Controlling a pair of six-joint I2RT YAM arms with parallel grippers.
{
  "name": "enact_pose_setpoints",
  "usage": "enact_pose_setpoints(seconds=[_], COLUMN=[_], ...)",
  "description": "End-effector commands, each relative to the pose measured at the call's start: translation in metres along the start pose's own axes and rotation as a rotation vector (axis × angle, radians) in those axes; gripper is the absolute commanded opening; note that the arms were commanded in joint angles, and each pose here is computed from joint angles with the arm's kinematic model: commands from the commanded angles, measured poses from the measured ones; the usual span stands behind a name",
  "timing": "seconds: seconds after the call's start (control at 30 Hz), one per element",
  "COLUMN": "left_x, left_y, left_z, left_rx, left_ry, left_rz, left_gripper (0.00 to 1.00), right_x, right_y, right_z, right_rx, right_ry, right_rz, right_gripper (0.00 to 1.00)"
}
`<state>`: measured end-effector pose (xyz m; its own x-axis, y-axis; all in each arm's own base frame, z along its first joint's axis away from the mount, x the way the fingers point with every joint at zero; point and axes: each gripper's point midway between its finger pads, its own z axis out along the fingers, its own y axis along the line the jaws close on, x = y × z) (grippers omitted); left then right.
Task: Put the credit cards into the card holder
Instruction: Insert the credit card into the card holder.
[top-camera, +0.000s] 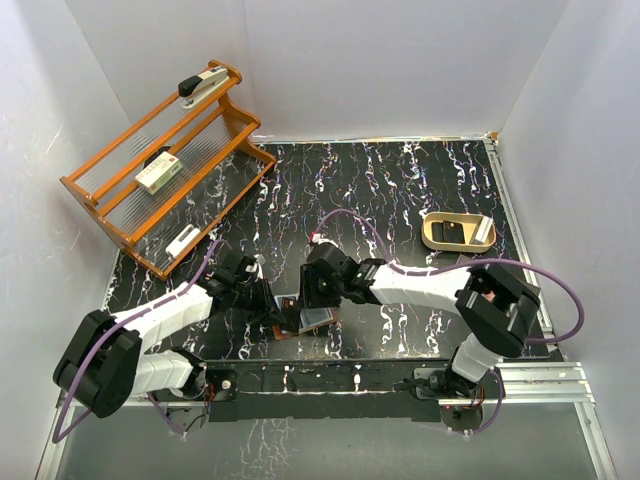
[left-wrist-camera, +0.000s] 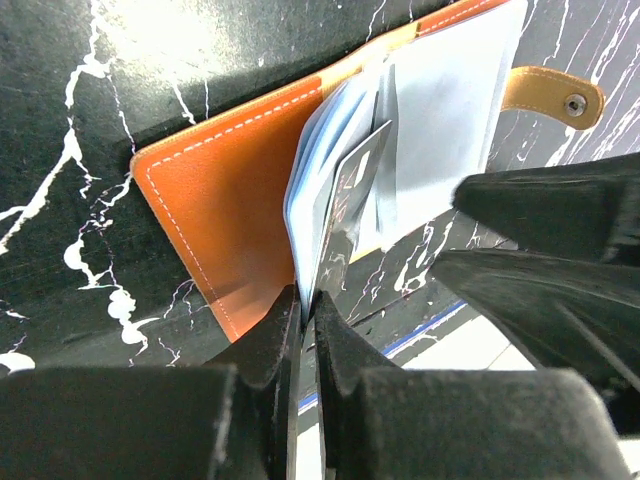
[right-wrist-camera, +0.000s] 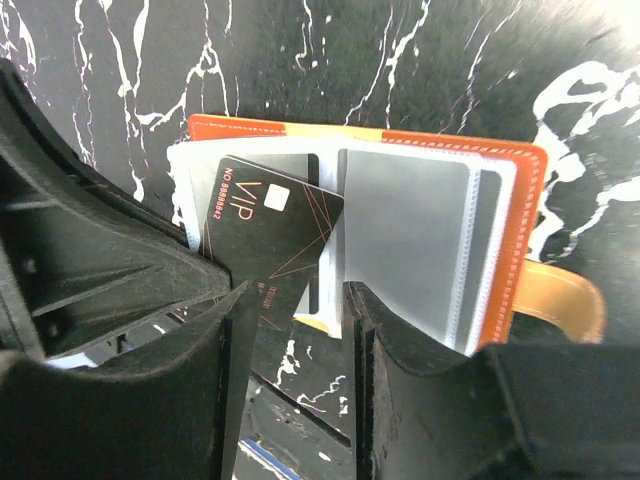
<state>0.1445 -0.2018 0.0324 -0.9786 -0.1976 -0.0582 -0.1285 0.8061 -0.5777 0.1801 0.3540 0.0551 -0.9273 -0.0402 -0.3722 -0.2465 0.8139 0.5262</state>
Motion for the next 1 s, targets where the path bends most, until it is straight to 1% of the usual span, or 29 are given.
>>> enact_pose_setpoints(seconds=[0.0, 0.1, 0.2, 0.43, 0.67, 0.77, 0.83, 0.87, 0.97], left_x=[-0.001, -0.001, -0.004, -0.013, -0.022, -0.024, -0.024, -0.024, -0.023], left_y=[0.003, 0.003, 0.0, -0.008, -0.014, -0.013, -0.012, -0.012, -0.007], left_z=[0.001, 0.004, 0.006, 0.009, 0.012, 0.014, 0.016, 0.016, 0.016], left_rx=[-0.01, -0.008, 0.003, 0.017, 0.022, 0.014, 0.011, 0.009, -0.007], left_ry=[0.007, 0.022, 0.021, 0.018, 0.024, 0.03, 0.035, 0.037, 0.041], left_rz=[0.02, 0.029, 0.044, 0.079, 0.097, 0.097, 0.096, 0.095, 0.088], left_gripper=[0.0, 0.0, 0.0, 0.0, 0.0, 0.01, 0.02, 0.03, 0.06], right_x=[-0.031, -0.041, -0.048, -0.059, -0.05, -0.042, -0.036, -0.034, -0.03], right_y=[-0.007, -0.021, -0.038, -0.077, -0.096, -0.098, -0.101, -0.103, -0.108], right_z=[-0.033, -0.041, -0.042, -0.046, -0.045, -0.044, -0.042, -0.041, -0.039], right_rx=[0.125, 0.213, 0.26, 0.352, 0.371, 0.359, 0.356, 0.358, 0.366], right_ry=[-0.092, -0.115, -0.102, -0.077, -0.028, -0.007, 0.007, 0.013, 0.023], right_rz=[-0.137, -0.188, -0.204, -0.2, -0.173, -0.165, -0.161, -0.159, -0.149], right_gripper=[0.39, 0.44, 0.48, 0.48, 0.47, 0.44, 0.4, 0.37, 0.2])
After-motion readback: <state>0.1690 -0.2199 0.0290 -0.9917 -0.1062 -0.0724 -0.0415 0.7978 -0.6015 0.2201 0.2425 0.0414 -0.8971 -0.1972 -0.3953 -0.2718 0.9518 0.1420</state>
